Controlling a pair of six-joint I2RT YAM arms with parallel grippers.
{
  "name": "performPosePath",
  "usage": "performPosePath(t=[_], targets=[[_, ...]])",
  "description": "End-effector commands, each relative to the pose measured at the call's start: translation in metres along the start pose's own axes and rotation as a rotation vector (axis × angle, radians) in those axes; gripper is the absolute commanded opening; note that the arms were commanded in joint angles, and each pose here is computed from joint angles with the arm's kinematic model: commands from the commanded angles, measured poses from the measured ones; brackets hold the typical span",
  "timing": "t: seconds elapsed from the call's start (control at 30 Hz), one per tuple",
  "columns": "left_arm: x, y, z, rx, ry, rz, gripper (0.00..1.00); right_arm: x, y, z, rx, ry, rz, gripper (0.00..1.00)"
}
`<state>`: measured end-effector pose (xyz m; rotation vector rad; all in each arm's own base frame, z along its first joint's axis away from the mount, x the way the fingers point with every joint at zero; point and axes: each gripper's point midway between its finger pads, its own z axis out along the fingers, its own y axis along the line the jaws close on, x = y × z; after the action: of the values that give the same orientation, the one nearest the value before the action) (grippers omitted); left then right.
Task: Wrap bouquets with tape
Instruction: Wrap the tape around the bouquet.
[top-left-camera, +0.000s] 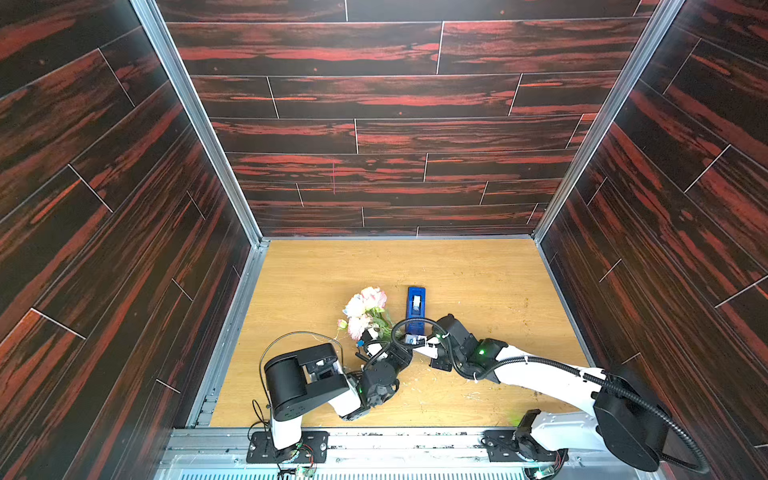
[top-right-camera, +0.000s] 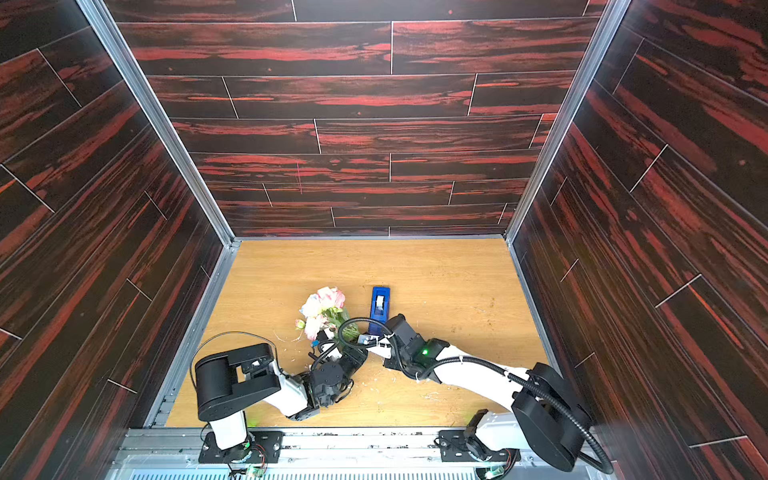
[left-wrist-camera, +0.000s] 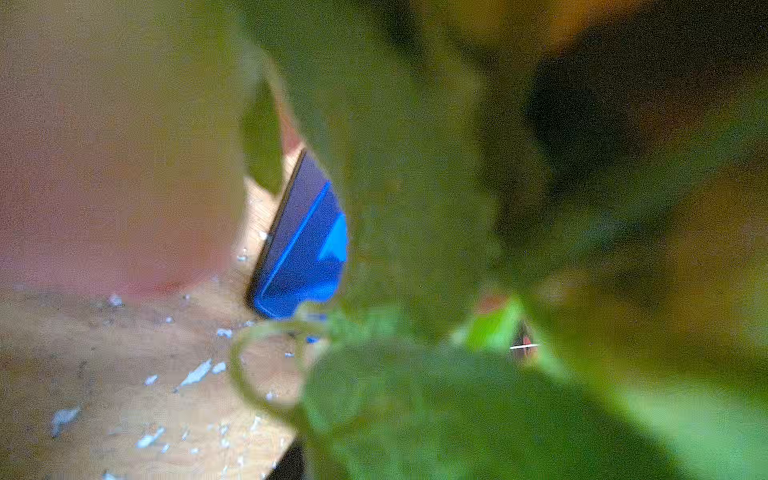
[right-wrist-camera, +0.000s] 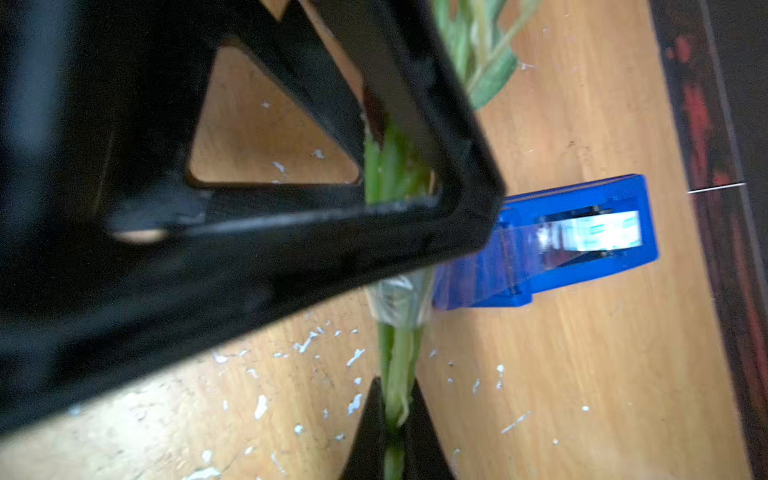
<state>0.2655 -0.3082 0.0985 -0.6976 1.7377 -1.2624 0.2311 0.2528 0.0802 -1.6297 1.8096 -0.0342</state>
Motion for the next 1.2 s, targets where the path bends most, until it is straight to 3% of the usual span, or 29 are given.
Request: performPosePath(t=[0.0,0.2,0.3,0.47,0.63,1.03,1.1,1.17], targets=[[-0.006,-0.008,0.008,0.024,-0.036,-0.035,0.38,-0.003,0.008,-0.006,-0.007,-0.019,-0.074,0.00],[-0.008,-0.010,0.011,0.028,-0.044,-0.037,0.25,-0.004,0.011,-0.009,0.002,-0.020,-0.086,0.00],[-0.009,-0.009,0.012,0.026,-0.049,-0.036,0.25,-0.003,0.015,-0.010,-0.003,-0.016,-0.095,0.00],[-0.011,-0.010,0.012,0.026,-0.057,-0.038,0.39,-0.004,0.018,-0.010,-0.008,-0.013,-0.102,0.00],[-0.011,-0.011,0.016,0.029,-0.061,-0.042,0.40,-0.005,0.020,-0.012,-0.007,-0.013,-0.111,0.00],[-0.008,-0.014,0.022,0.039,-0.040,-0.041,0.03,-0.009,0.031,-0.017,-0.063,-0.033,-0.121,0.00],[-0.004,-0.017,0.021,0.051,-0.016,-0.030,0.00,-0.011,0.037,-0.019,-0.107,-0.040,-0.121,0.12],[0.002,-0.022,0.020,0.067,0.024,-0.013,0.00,-0.016,0.040,-0.025,-0.166,-0.055,-0.096,0.37]])
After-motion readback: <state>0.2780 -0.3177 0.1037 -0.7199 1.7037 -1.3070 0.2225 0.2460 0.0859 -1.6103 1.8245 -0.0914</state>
